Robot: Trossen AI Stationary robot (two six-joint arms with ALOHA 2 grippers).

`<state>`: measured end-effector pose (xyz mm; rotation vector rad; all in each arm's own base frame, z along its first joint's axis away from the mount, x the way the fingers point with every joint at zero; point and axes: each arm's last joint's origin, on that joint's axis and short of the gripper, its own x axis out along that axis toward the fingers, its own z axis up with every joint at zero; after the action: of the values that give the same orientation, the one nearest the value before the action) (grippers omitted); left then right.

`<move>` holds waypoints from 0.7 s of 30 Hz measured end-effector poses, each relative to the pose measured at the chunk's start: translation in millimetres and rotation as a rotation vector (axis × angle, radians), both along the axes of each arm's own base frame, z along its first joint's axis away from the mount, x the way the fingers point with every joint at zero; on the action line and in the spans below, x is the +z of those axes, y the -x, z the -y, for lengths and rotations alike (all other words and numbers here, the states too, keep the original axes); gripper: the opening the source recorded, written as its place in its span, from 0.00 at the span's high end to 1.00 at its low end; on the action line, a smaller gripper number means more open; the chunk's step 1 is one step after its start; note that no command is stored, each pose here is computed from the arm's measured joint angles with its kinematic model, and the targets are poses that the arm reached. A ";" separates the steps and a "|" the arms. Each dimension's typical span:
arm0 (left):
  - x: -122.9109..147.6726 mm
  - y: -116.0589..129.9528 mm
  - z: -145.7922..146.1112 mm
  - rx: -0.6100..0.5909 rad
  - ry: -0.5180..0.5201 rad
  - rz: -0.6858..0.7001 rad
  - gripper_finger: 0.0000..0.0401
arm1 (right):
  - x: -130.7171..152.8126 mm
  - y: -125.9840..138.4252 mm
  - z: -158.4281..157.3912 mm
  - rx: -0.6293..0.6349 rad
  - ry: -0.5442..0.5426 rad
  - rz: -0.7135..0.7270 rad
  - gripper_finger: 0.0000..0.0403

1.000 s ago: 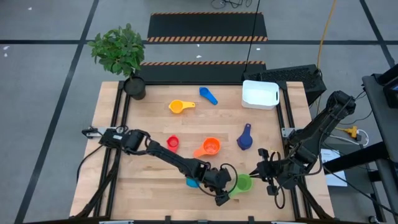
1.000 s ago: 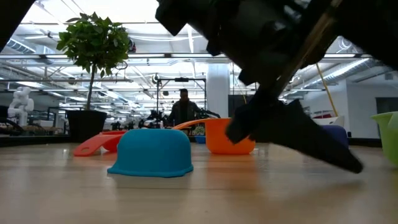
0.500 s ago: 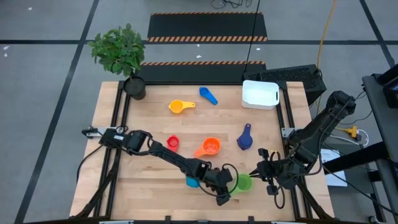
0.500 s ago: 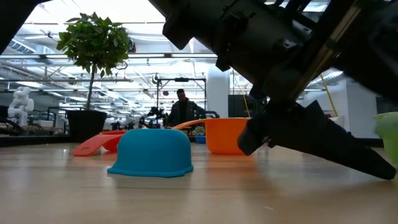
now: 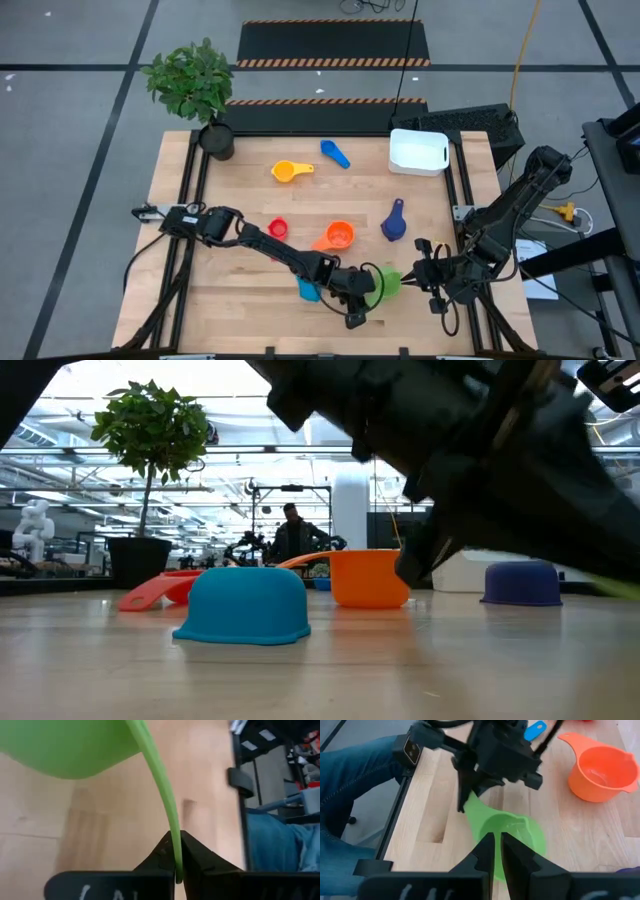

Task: Nest measuring cups in basket
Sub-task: Stack the green measuring cup on top of the orange measuring cup

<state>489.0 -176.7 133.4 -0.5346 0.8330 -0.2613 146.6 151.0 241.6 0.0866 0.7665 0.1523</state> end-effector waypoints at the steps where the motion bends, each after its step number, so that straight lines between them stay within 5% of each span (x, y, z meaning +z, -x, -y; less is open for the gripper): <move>1: 4.1 1.6 0.9 -0.005 -0.002 -0.003 0.98 | 0.0 0.0 0.1 0.000 0.001 0.000 0.94; 13: 72.2 50.9 27.5 -0.080 -0.311 -0.018 0.99 | 12.5 -1.5 8.1 -0.154 0.065 0.188 0.89; 21: 84.2 76.8 68.7 -0.305 -0.552 0.129 0.99 | 11.8 -6.0 -4.7 -0.011 -0.062 0.244 0.69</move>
<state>412.1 -245.4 217.6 0.1267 0.8164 -0.3251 152.6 155.7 253.3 0.1283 0.5175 0.1724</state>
